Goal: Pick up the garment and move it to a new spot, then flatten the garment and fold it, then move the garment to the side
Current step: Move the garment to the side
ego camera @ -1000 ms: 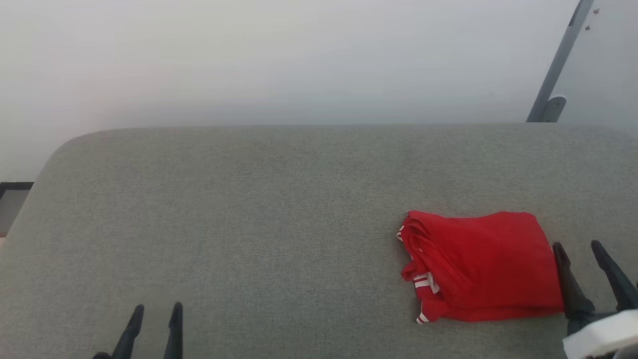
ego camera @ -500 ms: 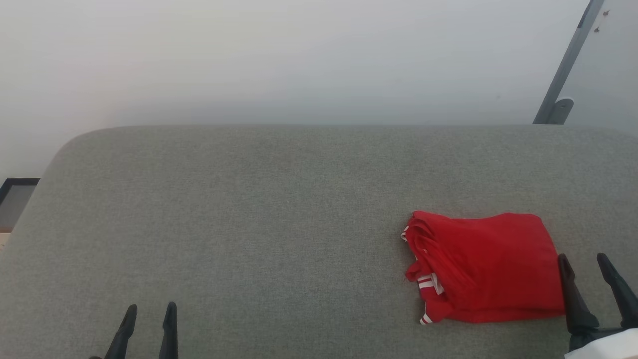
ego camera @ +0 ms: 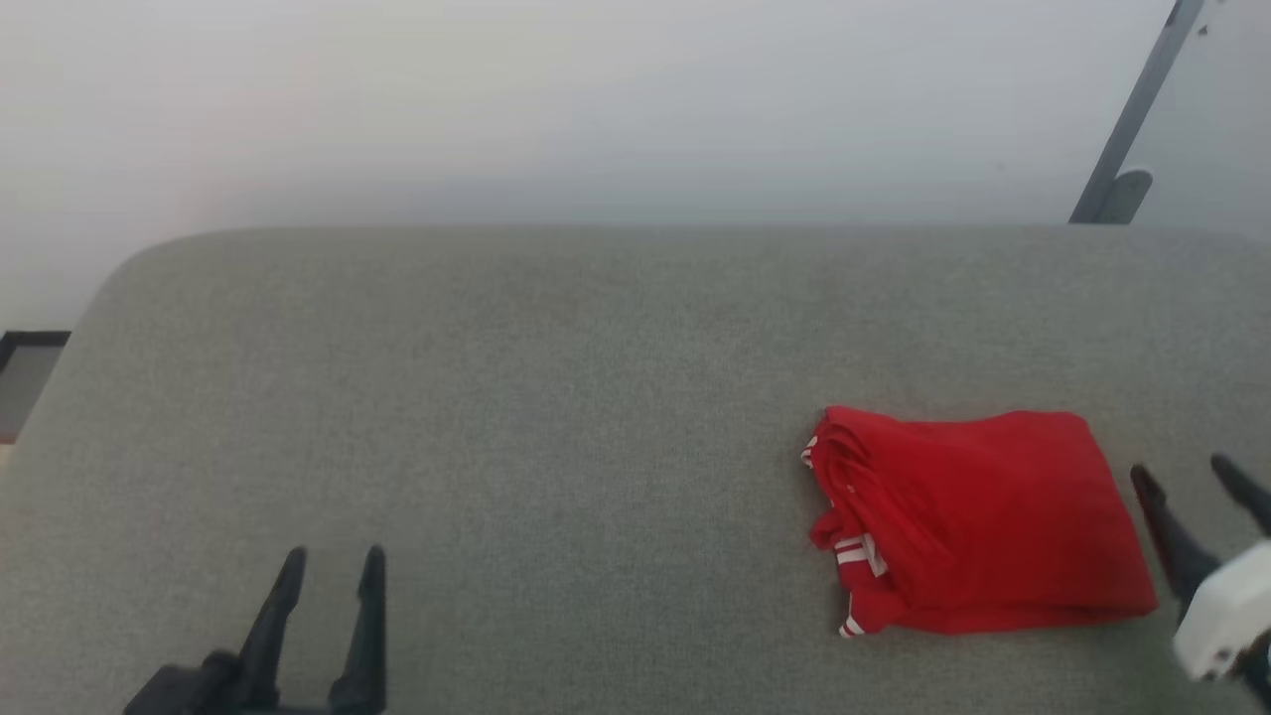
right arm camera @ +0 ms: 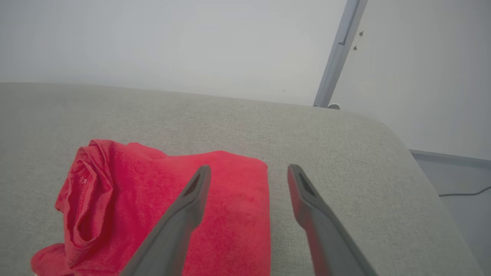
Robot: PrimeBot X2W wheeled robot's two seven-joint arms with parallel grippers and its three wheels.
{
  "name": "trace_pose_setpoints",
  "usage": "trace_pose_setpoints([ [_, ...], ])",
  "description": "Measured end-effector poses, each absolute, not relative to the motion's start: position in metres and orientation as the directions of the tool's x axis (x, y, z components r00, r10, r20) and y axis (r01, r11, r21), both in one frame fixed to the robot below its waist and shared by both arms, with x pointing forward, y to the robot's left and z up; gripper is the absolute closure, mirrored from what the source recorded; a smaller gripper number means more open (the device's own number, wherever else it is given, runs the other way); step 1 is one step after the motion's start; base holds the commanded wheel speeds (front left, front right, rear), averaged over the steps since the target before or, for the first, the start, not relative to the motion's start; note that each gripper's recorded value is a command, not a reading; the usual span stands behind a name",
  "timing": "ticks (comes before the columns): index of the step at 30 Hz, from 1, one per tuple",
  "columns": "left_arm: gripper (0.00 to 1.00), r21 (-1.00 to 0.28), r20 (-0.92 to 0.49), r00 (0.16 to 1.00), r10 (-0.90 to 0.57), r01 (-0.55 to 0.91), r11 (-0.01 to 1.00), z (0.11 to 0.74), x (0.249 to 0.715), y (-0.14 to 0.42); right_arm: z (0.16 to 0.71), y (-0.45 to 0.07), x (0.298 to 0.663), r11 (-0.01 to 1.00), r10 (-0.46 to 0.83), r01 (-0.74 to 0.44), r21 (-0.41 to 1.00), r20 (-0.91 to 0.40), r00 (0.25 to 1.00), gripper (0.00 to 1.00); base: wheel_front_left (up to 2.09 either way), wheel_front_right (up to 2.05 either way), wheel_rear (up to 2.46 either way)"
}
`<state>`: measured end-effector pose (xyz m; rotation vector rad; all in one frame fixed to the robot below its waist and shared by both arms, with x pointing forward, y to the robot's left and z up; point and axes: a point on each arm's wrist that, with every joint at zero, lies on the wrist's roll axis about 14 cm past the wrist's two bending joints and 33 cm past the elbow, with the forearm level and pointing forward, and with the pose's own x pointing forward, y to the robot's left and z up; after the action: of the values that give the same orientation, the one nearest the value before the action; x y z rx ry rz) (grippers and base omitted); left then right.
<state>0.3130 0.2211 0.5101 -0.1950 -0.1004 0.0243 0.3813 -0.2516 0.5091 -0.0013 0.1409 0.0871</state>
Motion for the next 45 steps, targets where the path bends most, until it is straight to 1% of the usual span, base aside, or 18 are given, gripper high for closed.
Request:
trace_pose_setpoints([
  [4, 0.0, -0.193, 0.102, 0.995, 0.0, 0.02, 0.981, 0.512, 0.328, 0.212, 0.505, -0.265, 0.401, 0.994, 0.078, -0.097, -0.057, -0.275, 0.958, 0.0, 0.0, 0.0, 0.0],
  [8, 0.0, -0.201, 0.113, 0.993, -0.028, 0.051, 0.978, 0.516, 0.35, 0.204, 0.499, -0.277, 0.424, 0.992, 0.066, -0.105, -0.073, -0.406, 0.911, 0.0, 0.0, 0.0, 0.0],
  [9, 0.0, -0.201, 0.113, 0.993, -0.04, 0.063, 0.977, 0.515, 0.362, 0.201, 0.49, -0.28, 0.433, 0.99, 0.066, -0.117, -0.075, -0.484, 0.873, 0.0, 0.0, 0.0, 0.0],
  [12, 0.0, -0.204, 0.105, 0.993, -0.061, 0.082, 0.976, 0.512, 0.378, 0.195, 0.467, -0.277, 0.439, 0.99, 0.088, -0.135, -0.031, -0.614, 0.785, 0.0, 0.0, 0.0, 0.0],
  [14, 0.0, -0.204, 0.096, 0.993, -0.076, 0.094, 0.974, 0.508, 0.387, 0.191, 0.446, -0.273, 0.437, 0.99, 0.109, -0.138, 0.015, -0.701, 0.704, 0.0, 0.0, 0.0, 0.0],
  [16, 0.0, -0.203, 0.085, 0.993, -0.088, 0.103, 0.974, 0.503, 0.394, 0.188, 0.429, -0.274, 0.433, 0.989, 0.111, -0.142, 0.028, -0.773, 0.625, 0.0, 0.0, 0.0, 0.0],
  [18, 0.0, -0.203, 0.079, 0.993, -0.089, 0.104, 0.974, 0.501, 0.401, 0.188, 0.414, -0.274, 0.429, 0.989, 0.116, -0.141, 0.044, -0.823, 0.555, 0.0, 0.0, 0.0, 0.0],
  [20, 0.0, -0.203, 0.071, 0.993, -0.09, 0.103, 0.974, 0.497, 0.406, 0.188, 0.402, -0.271, 0.426, 0.988, 0.126, -0.143, 0.062, -0.855, 0.503, 0.0, 0.0, 0.0, 0.0],
  [22, 0.0, -0.201, 0.061, 0.994, -0.092, 0.102, 0.974, 0.493, 0.411, 0.189, 0.391, -0.266, 0.424, 0.986, 0.141, -0.15, 0.079, -0.877, 0.459, 0.0, 0.0, 0.0, 0.0],
  [24, 0.0, -0.199, 0.05, 0.994, -0.093, 0.101, 0.975, 0.488, 0.415, 0.189, 0.385, -0.262, 0.425, 0.984, 0.15, -0.154, 0.09, -0.885, 0.44, 0.0, 0.0, 0.0, 0.0],
  [25, 0.0, -0.198, 0.047, 0.994, -0.094, 0.102, 0.975, 0.487, 0.418, 0.189, 0.383, -0.261, 0.426, 0.983, 0.153, -0.159, 0.092, -0.886, 0.437, 0.57, 0.0, 0.0, 0.0],
  [26, 0.0, -0.197, 0.042, 0.995, -0.095, 0.102, 0.975, 0.484, 0.42, 0.19, 0.383, -0.259, 0.429, 0.982, 0.159, -0.166, 0.093, -0.882, 0.444, 0.92, 0.0, 0.0, 0.0],
  [27, 0.0, -0.197, 0.039, 0.994, -0.098, 0.103, 0.975, 0.483, 0.422, 0.189, 0.382, -0.258, 0.431, 0.982, 0.163, -0.165, 0.097, -0.876, 0.454, 1.0, 0.0, 0.0, 0.0],
  [32, 0.0, -0.191, 0.042, 0.991, -0.126, 0.132, 0.973, 0.48, 0.436, 0.182, 0.385, -0.258, 0.445, 0.983, 0.173, -0.142, 0.114, -0.831, 0.529, 1.0, 0.0, 0.0, 0.0],
  [35, 0.0, -0.188, 0.052, 0.986, -0.156, 0.163, 0.969, 0.481, 0.446, 0.174, 0.391, -0.273, 0.45, 0.989, 0.146, -0.096, 0.11, -0.798, 0.584, 1.0, 0.0, 0.0, 0.0],
  [42, 0.0, -0.16, 0.113, 0.958, -0.262, 0.278, 0.947, 0.49, 0.481, 0.146, 0.419, -0.357, 0.457, 0.992, -0.061, 0.122, 0.038, -0.698, 0.714, 1.0, 0.0, 0.0, 0.0],
  [45, 0.0, -0.137, 0.146, 0.936, -0.319, 0.338, 0.931, 0.495, 0.501, 0.131, 0.43, -0.393, 0.456, 0.975, -0.161, 0.221, 0.01, -0.653, 0.74, 1.0, 0.0, 0.0, 0.0],
])
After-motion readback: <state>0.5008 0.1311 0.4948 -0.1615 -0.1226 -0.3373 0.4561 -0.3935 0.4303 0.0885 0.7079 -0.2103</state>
